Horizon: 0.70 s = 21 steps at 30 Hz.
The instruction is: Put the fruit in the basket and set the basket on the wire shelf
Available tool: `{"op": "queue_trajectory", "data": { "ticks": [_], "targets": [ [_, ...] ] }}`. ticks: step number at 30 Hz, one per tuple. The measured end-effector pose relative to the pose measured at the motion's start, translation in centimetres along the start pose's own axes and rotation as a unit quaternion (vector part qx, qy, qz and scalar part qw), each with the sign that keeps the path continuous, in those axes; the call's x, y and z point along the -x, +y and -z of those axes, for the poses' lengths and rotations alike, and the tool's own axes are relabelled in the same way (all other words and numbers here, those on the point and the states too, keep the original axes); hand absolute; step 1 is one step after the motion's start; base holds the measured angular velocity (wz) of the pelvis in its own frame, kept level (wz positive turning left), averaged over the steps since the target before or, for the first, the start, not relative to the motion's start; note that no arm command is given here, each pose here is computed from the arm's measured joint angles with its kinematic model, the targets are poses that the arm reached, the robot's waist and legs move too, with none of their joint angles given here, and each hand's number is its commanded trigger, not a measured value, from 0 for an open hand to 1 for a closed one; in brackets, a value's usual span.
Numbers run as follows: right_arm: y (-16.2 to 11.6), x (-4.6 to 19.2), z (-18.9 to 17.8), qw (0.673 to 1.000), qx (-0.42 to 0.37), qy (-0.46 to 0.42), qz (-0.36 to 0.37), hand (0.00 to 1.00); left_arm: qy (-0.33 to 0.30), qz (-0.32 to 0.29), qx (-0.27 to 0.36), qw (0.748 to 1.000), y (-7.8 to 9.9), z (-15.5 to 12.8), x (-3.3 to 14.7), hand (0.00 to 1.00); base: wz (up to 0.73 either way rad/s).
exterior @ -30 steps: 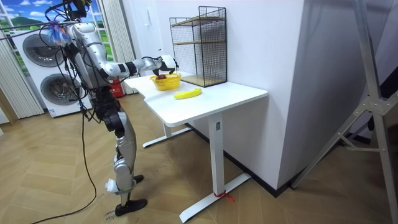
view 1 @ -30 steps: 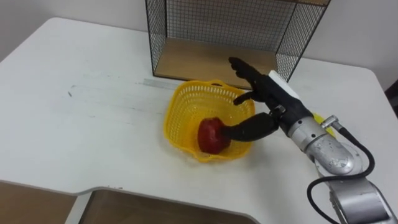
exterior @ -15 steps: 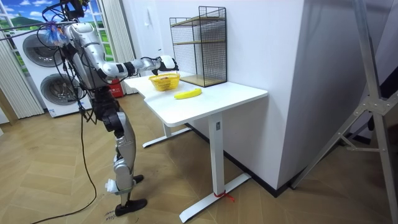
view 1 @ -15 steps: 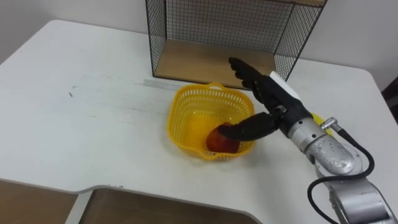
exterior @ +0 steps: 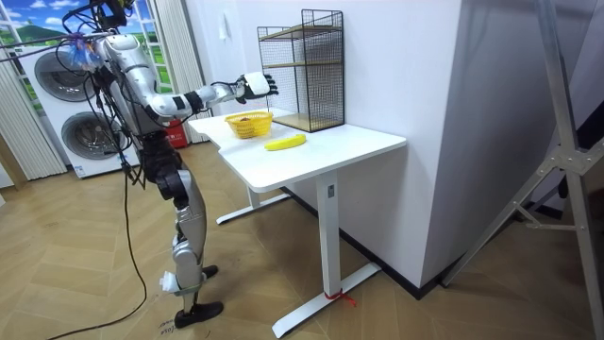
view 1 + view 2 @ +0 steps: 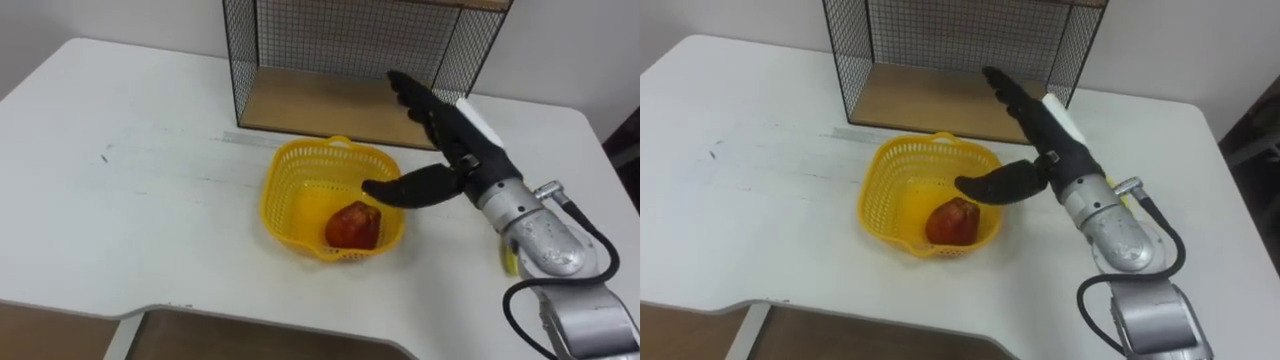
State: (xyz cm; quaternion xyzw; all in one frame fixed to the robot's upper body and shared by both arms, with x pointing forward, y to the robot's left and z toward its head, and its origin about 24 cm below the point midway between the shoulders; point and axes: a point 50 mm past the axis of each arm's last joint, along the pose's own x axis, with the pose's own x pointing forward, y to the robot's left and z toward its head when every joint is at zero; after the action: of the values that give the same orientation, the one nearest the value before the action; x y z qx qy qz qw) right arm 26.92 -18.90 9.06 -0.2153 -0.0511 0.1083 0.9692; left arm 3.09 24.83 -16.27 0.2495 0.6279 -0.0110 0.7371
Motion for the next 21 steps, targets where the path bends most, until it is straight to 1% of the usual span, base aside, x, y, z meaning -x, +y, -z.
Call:
{"op": "queue_trajectory", "data": {
  "ticks": [3, 6, 9, 11, 17, 21],
  "targets": [
    [-1.3, 0.0, -0.2, 0.999, 0.009, -0.003, 0.040, 0.00, 0.007, -0.003, 0.009, 1.000, -0.1, 0.5, 0.1, 0.00, 0.00],
    [-2.9, 0.4, -0.1, 0.996, 0.011, -0.001, 0.092, 0.00, 0.014, -0.016, 0.020, 1.000, 0.2, 0.9, 0.1, 0.00, 0.00],
    [-4.7, 0.9, -0.1, 0.989, 0.029, 0.002, 0.148, 0.00, 0.021, -0.022, 0.037, 0.999, 0.2, 1.4, 0.2, 0.00, -0.06],
    [-5.9, 1.3, -0.1, 0.980, 0.035, 0.004, 0.194, 0.00, 0.027, -0.023, 0.037, 0.999, 0.0, 1.9, 0.3, 0.00, 0.00],
    [-7.5, 2.0, 0.2, 0.962, 0.038, 0.011, 0.272, 0.00, 0.028, -0.027, 0.038, 0.999, 0.1, 1.9, 0.3, 0.00, -0.02],
    [-7.5, 2.2, 2.1, 0.956, 0.036, 0.051, 0.286, 0.00, 0.031, -0.029, 0.037, 0.998, 0.0, 2.1, 0.3, 0.00, -0.01]
  ]
}}
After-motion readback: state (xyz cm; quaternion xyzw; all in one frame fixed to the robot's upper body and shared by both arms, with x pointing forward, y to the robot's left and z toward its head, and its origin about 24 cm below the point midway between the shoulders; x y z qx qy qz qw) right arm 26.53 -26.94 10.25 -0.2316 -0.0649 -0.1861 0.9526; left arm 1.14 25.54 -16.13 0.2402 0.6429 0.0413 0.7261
